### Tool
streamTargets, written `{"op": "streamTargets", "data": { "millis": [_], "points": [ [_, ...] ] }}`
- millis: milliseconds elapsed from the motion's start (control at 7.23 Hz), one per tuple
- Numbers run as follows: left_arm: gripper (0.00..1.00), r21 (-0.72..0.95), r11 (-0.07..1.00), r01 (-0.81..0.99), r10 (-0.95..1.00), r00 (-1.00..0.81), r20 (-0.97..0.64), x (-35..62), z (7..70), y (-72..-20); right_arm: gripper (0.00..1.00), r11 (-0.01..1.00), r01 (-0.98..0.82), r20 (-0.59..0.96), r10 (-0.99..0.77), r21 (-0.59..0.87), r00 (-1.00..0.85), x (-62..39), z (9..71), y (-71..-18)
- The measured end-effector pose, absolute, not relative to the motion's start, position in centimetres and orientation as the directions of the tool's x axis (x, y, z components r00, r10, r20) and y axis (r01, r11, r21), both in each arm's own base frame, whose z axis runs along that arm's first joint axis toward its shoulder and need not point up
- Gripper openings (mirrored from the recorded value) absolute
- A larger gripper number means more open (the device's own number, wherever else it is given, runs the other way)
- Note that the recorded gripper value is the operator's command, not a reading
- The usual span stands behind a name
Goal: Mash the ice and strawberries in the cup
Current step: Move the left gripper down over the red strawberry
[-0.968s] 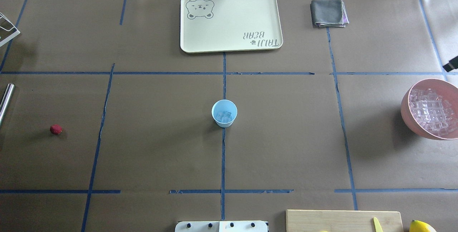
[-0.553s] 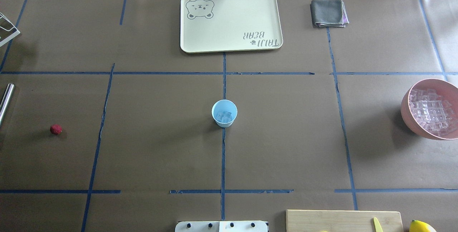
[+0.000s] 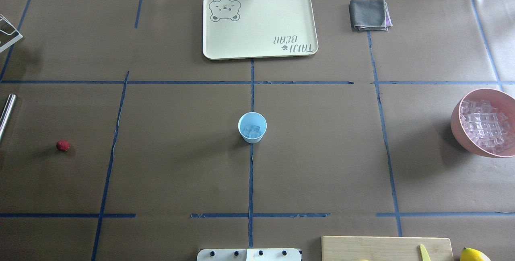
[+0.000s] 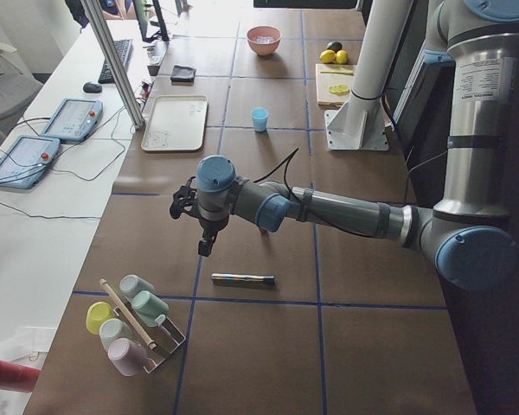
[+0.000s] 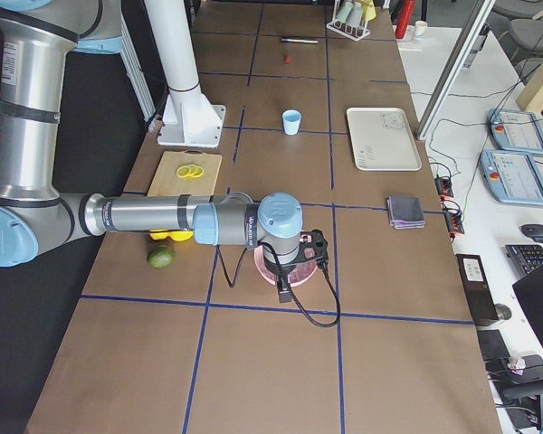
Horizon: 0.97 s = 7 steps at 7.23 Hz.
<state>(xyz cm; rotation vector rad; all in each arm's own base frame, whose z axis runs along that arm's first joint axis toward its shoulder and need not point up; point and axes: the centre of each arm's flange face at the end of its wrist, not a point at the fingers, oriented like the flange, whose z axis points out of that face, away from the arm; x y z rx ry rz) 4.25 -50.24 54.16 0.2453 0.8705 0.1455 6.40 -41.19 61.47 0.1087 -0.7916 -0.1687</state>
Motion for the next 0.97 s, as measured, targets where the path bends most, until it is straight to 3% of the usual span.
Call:
{"op": "streamTargets", "data": {
  "millis": [415,968],
  "points": [
    [1.00,0.161,0.987,0.019,0.108,0.660,-0.744,14.8,52.7,-48.6,1.00,0.980,0.106,0.696,-0.196,0.170,0.691,6.4,60.8,-41.2],
    [1.00,0.134,0.991,0.023,0.080,0.696,-0.714,24.7,55.3,-42.2,1.00,0.978,0.109,0.694,-0.205,0.180,0.690,6.4,60.5,-41.1]
  ]
}}
